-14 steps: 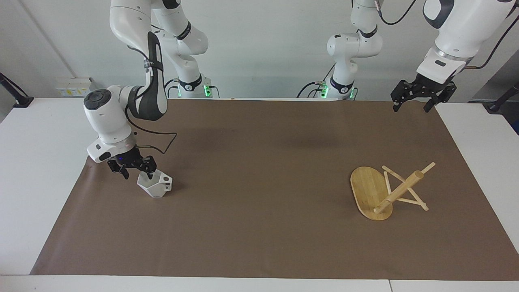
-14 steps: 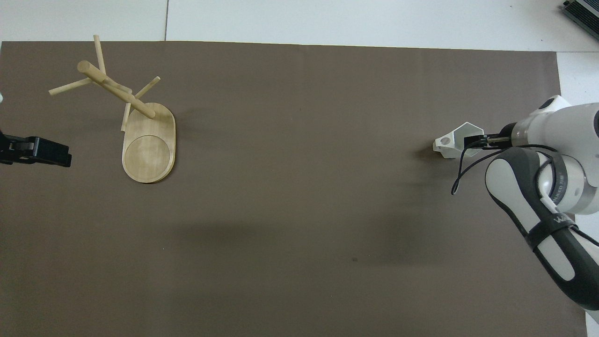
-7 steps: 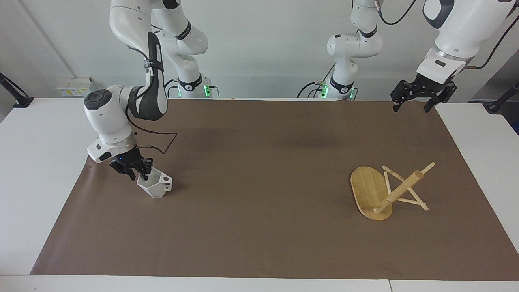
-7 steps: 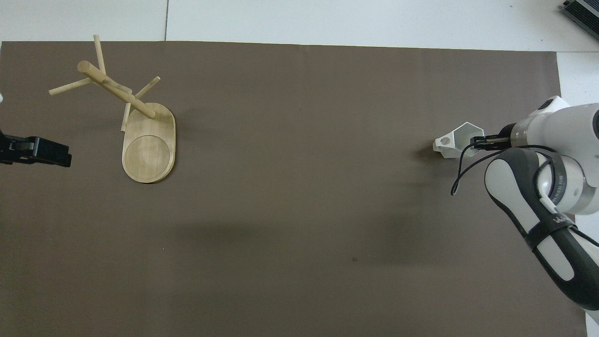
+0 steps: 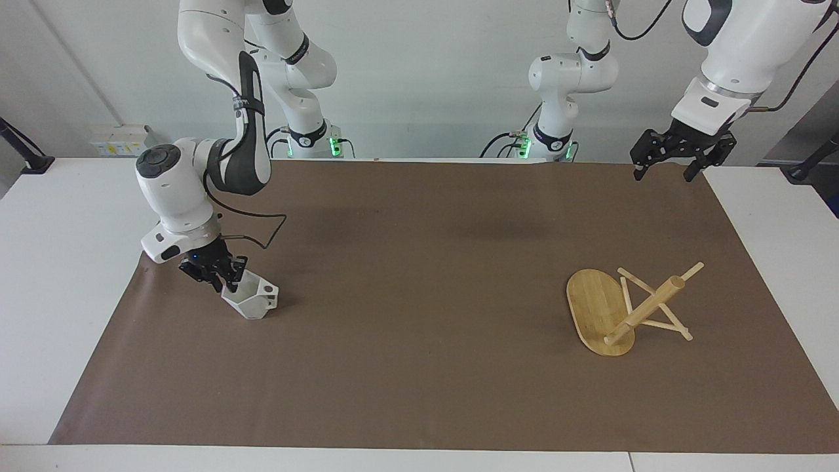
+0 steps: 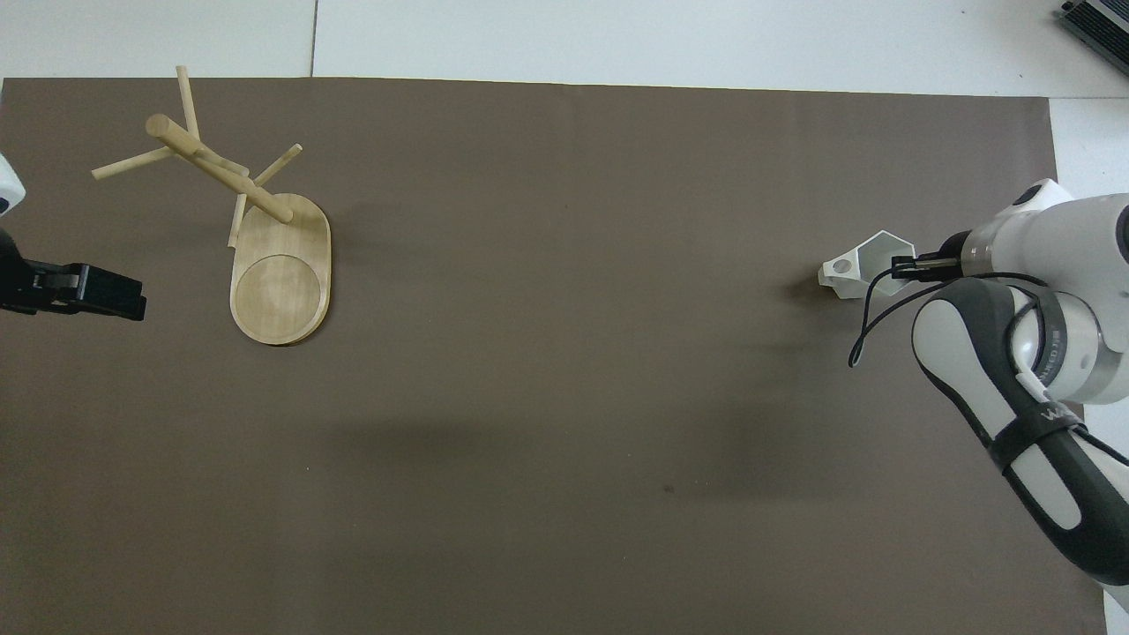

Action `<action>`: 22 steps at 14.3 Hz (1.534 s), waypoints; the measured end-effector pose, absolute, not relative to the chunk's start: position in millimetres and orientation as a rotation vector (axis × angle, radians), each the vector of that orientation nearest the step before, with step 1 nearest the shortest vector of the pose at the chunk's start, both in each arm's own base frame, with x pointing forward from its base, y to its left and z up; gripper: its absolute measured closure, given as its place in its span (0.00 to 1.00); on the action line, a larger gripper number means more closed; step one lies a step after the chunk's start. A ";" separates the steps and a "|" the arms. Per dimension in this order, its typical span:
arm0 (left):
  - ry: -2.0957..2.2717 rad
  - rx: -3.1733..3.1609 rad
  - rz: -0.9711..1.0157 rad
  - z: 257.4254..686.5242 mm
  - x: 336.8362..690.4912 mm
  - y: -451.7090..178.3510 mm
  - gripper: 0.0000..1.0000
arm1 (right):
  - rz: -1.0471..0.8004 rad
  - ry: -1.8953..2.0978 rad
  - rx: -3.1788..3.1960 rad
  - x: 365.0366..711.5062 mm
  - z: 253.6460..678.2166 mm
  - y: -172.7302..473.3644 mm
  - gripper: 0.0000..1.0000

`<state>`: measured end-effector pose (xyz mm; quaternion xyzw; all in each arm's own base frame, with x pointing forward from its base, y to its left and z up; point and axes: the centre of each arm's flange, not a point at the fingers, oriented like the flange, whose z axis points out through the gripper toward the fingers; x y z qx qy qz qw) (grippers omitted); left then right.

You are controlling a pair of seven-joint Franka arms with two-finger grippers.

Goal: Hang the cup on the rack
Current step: 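Lift the cup with the right gripper while the left gripper approaches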

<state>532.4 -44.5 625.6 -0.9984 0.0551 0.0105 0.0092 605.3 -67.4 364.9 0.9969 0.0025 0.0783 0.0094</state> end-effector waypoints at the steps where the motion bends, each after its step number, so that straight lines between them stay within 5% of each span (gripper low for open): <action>1: 0.170 -3.118 0.035 625.5 531.9 -44.5 0.00 | 0.247 0.009 3.113 605.7 365.5 -67.1 0.85; 4: 0.151 -3.119 0.031 627.0 529.8 -44.5 0.00 | 0.264 0.016 3.112 608.0 370.6 -64.3 0.96; 13: -0.215 -3.154 0.152 613.3 517.0 -51.6 0.00 | 0.242 0.051 3.121 614.0 384.9 -51.1 0.96; 18: -0.815 -3.066 0.352 606.5 494.8 -62.2 0.00 | 0.077 0.173 3.180 612.5 433.0 2.1 0.96; 22: -1.291 -2.959 0.549 596.4 479.8 -76.5 0.00 | 0.145 0.220 3.434 591.0 492.9 86.2 0.96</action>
